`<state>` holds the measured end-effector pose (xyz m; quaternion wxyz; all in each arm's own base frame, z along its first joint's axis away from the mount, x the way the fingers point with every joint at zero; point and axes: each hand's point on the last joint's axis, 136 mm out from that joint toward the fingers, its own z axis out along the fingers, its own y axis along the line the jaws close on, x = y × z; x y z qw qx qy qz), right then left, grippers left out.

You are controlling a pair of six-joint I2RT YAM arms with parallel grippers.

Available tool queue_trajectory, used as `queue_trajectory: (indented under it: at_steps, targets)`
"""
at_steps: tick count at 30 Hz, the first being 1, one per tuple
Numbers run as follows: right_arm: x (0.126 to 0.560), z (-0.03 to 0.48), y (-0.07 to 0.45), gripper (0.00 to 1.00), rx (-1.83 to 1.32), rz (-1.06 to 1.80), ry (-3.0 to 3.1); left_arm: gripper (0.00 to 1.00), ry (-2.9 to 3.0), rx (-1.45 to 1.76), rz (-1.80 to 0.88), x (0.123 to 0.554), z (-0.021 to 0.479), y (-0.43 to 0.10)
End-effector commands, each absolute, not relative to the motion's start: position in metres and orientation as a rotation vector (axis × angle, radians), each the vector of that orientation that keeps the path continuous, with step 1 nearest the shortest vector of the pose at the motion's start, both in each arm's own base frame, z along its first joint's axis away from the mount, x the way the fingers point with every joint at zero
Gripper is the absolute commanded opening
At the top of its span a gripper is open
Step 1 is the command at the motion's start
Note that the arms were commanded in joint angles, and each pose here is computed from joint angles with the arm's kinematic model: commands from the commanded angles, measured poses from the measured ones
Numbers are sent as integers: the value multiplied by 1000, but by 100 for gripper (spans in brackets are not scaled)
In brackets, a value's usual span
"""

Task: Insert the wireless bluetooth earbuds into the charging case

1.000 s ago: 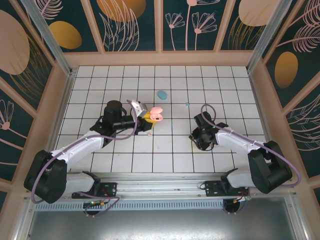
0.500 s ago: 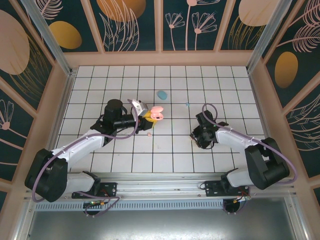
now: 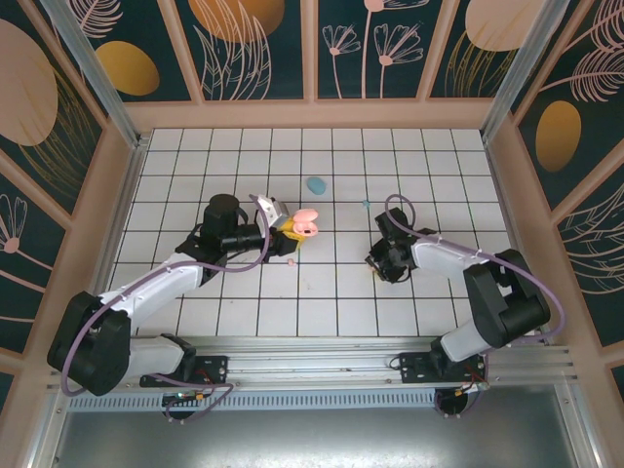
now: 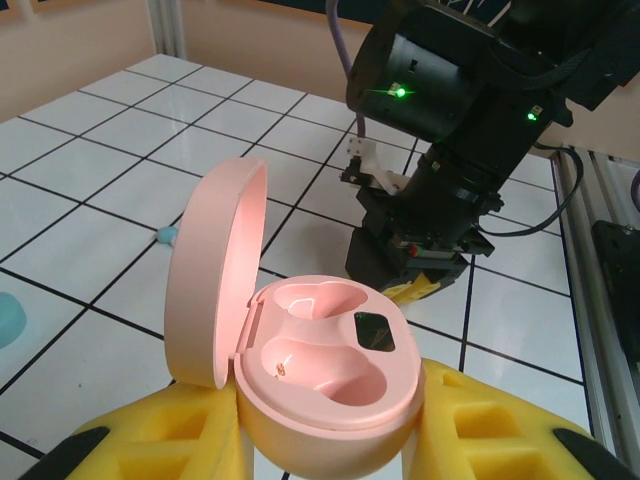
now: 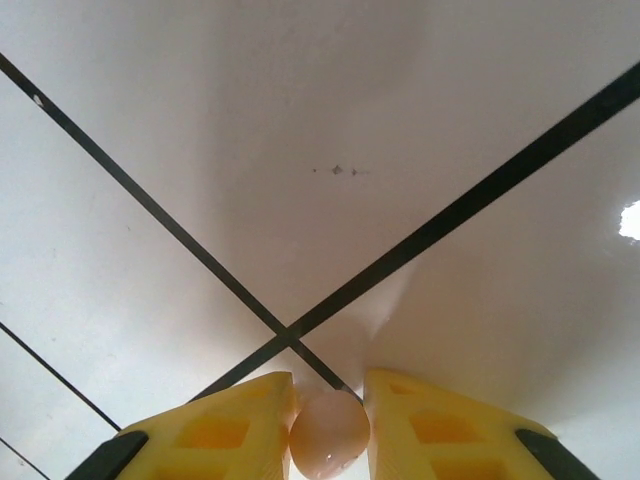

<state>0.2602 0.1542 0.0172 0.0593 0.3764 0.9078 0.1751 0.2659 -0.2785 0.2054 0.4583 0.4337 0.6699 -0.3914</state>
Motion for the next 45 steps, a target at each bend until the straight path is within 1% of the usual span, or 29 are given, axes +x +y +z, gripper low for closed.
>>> queue_trajectory:
  at_steps: [1,6,15,24,32,45]
  targets:
    - [260,15,158,23,1075,507,2800,10,1618,1083,-946,263,212,-275]
    - [264,17,157,16,992,446,2845,10,1625,1073,-939,260,209,-272]
    - [283,44,153,10,763,343,2860,10,1648,1039,-941,259,206,-269]
    - [301,85,165,5,510,333,2837,10,1630,1001,-918,260,211,-265]
    - [303,120,194,3,268,348,2814,10,1592,989,-876,273,217,-267]
    - [310,193,243,2,10,566,2650,10,1565,1015,-932,284,221,-282]
